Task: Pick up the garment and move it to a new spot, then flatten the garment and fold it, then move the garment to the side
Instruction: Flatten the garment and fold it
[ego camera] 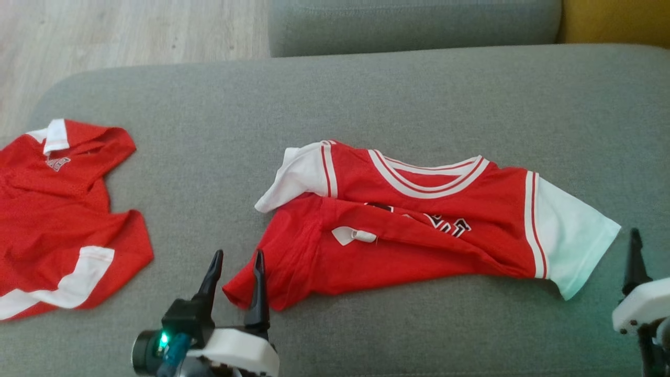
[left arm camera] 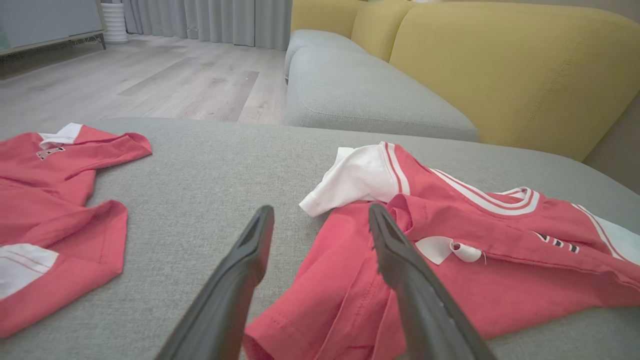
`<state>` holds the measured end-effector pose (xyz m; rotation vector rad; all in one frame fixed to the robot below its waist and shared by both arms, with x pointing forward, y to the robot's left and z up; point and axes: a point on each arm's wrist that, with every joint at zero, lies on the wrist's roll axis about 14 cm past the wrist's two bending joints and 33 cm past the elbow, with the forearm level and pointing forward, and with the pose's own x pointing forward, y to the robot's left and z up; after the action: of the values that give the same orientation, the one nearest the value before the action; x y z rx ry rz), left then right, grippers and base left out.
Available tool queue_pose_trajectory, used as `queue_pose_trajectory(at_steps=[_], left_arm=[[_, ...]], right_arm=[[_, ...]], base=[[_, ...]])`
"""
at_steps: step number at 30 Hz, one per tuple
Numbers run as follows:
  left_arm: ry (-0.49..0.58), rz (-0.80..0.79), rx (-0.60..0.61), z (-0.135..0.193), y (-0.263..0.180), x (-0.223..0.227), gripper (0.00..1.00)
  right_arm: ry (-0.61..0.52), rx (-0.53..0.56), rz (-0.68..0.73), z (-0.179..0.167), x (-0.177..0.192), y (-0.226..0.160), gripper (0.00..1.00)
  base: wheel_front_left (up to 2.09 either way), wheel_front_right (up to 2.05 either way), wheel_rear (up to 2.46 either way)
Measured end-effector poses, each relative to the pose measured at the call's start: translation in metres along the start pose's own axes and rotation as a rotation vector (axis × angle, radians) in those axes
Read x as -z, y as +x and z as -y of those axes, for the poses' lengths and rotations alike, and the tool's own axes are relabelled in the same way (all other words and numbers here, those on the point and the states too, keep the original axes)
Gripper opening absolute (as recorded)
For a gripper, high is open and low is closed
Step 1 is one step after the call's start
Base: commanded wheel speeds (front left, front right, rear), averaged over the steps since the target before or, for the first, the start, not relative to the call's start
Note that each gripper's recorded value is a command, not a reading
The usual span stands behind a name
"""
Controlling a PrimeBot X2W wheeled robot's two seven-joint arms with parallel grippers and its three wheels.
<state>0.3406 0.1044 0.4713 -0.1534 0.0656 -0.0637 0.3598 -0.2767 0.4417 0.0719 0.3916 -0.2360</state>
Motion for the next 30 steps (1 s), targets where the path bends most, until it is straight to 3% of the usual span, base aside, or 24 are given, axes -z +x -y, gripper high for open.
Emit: queue_pose_trajectory(at_steps=[7, 11, 16, 22, 26, 30], left_arm=[[-0.001, 0.004, -0.013, -0.003, -0.011, -0.001, 1.00], [0.000, 0.017, -0.020, -0.005, -0.015, -0.004, 1.00], [-0.001, 0.020, -0.030, -0.008, -0.021, -0.004, 1.00], [0.002, 0.010, -0.017, -0.005, -0.023, -0.001, 1.00], [0.005, -0.001, 0.040, 0.008, -0.019, 0.002, 1.00], [0.032, -0.058, 0.177, 0.037, -0.005, 0.020, 1.00]], right_arm=[[-0.113, -0.118, 0.261, -0.041, -0.045, -0.019, 1.00], [-0.150, -0.201, 0.366, -0.066, -0.043, -0.033, 1.00], [-0.174, -0.257, 0.324, -0.077, -0.004, -0.042, 1.00], [-0.165, -0.282, 0.278, -0.083, 0.015, -0.045, 1.00], [-0.161, -0.284, 0.264, -0.084, 0.020, -0.045, 1.00], [-0.157, -0.279, 0.266, -0.084, 0.017, -0.040, 1.00]], base=[[0.00, 0.00, 0.00], [0.00, 0.00, 0.00], [0.00, 0.00, 0.00], [0.00, 0.00, 0.00], [0.00, 0.00, 0.00], [0.00, 0.00, 0.00]])
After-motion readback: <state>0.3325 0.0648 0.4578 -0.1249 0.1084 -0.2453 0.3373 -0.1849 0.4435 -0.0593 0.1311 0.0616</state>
